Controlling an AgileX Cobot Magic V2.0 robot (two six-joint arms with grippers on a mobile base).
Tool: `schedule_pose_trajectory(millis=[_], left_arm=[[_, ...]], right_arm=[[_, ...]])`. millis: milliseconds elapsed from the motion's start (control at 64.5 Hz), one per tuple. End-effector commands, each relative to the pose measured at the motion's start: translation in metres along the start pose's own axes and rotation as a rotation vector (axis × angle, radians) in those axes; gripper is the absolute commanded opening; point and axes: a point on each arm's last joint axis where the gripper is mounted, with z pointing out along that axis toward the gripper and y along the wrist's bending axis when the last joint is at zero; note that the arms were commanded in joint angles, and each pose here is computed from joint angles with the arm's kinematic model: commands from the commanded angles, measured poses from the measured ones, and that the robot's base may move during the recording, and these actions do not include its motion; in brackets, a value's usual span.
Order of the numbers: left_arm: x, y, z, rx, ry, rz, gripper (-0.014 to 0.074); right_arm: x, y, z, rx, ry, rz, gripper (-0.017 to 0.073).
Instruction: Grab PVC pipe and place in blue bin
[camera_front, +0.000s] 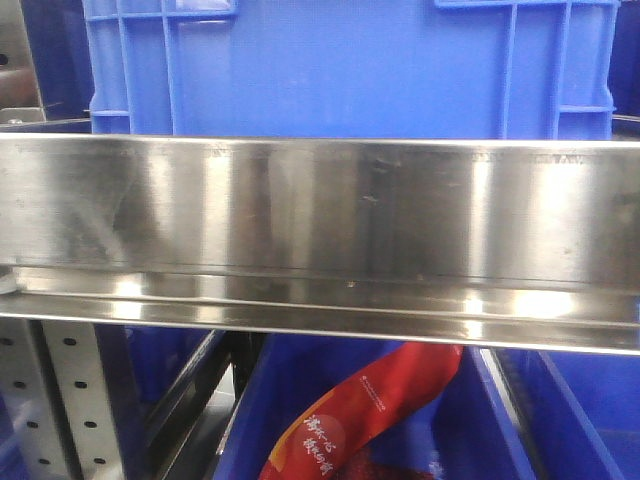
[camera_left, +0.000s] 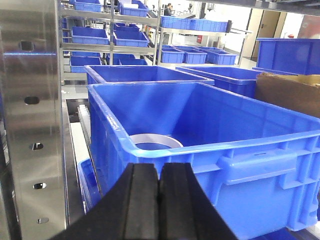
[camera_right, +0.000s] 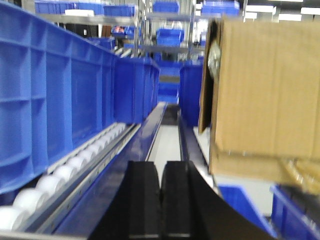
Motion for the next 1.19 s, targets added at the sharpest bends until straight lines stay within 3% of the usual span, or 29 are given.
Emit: schedule_pose_trajectory(millis=[0,1007,1069,1178], left_arm=[[-0.003,0.001,-0.002,-0.006,-0.027,-0.012,-0.0111],[-0.002,0.001,-0.002,-0.006,-0.025,-0.01,-0.0111],[-0.006,0.003,-0.005,-0.034,-0.059,0.026,-0.0111],[0.003,0.01,-0.019,-0.108,-0.13,0.032,-0.0111]], right_arm=[[0.002,0.0,0.0,0.006,0.012,0.016,-0.0162],[0.001,0.0,0.0,0.006,0.006,0.016,-0.0162],[0.001,0.0,0.0,0.006,0.006,0.016,-0.0162],[0.001,0.0,0.0,0.006,0.006,0.016,-0.0162]])
